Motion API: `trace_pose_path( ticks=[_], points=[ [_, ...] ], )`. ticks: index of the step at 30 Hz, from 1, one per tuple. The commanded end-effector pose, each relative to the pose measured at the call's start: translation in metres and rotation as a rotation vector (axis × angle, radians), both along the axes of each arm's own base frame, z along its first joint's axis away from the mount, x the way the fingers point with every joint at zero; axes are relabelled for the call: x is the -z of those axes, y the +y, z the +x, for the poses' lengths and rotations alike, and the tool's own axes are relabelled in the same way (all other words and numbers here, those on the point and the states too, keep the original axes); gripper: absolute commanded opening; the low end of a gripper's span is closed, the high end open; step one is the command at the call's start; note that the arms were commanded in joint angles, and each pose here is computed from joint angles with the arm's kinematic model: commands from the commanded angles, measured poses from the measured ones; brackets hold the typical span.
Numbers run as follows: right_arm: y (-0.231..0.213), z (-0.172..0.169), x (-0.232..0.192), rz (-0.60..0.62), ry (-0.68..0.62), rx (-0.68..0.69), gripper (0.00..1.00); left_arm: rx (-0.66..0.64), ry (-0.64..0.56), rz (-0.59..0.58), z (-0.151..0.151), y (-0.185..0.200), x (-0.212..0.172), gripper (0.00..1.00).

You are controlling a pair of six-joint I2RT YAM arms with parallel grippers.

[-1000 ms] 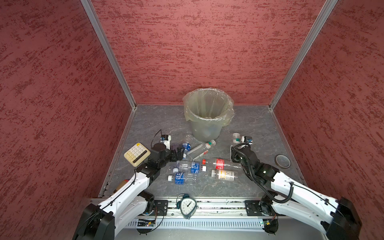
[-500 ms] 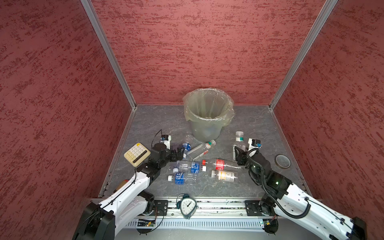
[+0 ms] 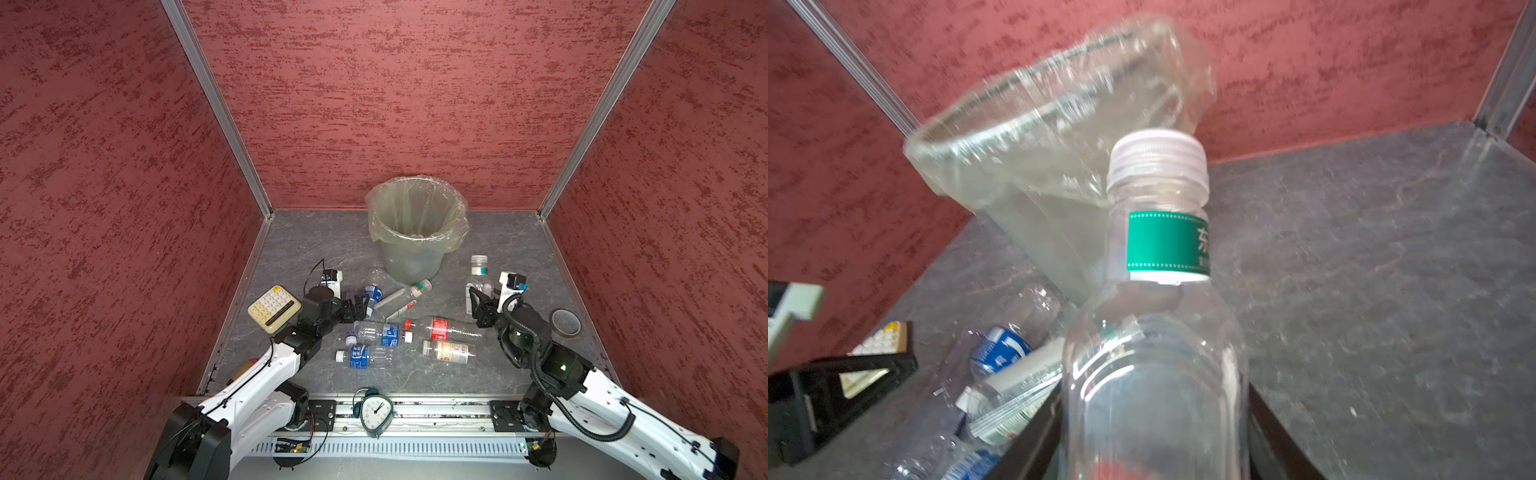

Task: Throw the plastic bottles in the bin
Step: 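Lift the green-label bottle with the right gripper up toward the bin, then open the right gripper over the bin to drop the green-label bottle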

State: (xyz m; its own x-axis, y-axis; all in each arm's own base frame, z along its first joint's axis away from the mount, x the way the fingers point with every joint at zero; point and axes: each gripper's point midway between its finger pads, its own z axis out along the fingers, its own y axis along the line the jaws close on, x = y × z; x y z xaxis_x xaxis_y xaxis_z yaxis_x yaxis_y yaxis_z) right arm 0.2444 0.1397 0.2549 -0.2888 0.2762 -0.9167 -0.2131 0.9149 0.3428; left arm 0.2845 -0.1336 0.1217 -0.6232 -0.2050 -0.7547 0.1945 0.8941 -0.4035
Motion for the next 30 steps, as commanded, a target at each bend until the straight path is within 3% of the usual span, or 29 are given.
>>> trace_pose_path(
  ticks=[1, 4, 9, 12, 14, 16, 18, 23, 30],
  points=[
    [0.008, 0.001, -0.076, 0.101, -0.144, -0.032, 0.43, 0.004, -0.021, 0.0, 0.0, 0.0, -0.004, 0.99],
    [0.026, 0.014, -0.122, 0.093, -0.198, -0.052, 0.44, 0.006, -0.026, 0.001, 0.0, 0.0, -0.006, 0.99],
    [0.089, 0.071, -0.191, -0.016, -0.29, -0.088, 0.43, 0.002, -0.028, -0.003, 0.0, 0.001, -0.008, 0.99],
    [0.107, 0.133, -0.205, -0.061, -0.278, -0.045, 0.59, -0.005, -0.033, -0.011, -0.002, 0.004, -0.01, 0.99],
    [0.112, 0.173, -0.199, -0.083, -0.229, -0.003, 0.81, -0.012, -0.041, -0.02, -0.004, 0.007, -0.012, 0.99],
    [0.112, 0.19, -0.203, -0.096, -0.226, 0.039, 0.92, -0.014, -0.042, -0.029, -0.006, 0.009, -0.013, 0.99],
    [0.113, 0.195, -0.212, -0.106, -0.248, 0.055, 0.97, -0.016, -0.045, -0.034, -0.006, 0.01, -0.014, 0.99],
    [0.106, 0.187, -0.237, -0.09, -0.29, 0.051, 0.99, -0.013, -0.044, -0.042, -0.006, 0.009, -0.015, 0.99],
    [0.08, 0.159, -0.226, -0.099, -0.283, 0.074, 0.99, -0.016, -0.042, -0.043, -0.005, 0.009, -0.014, 0.99]
  ],
)
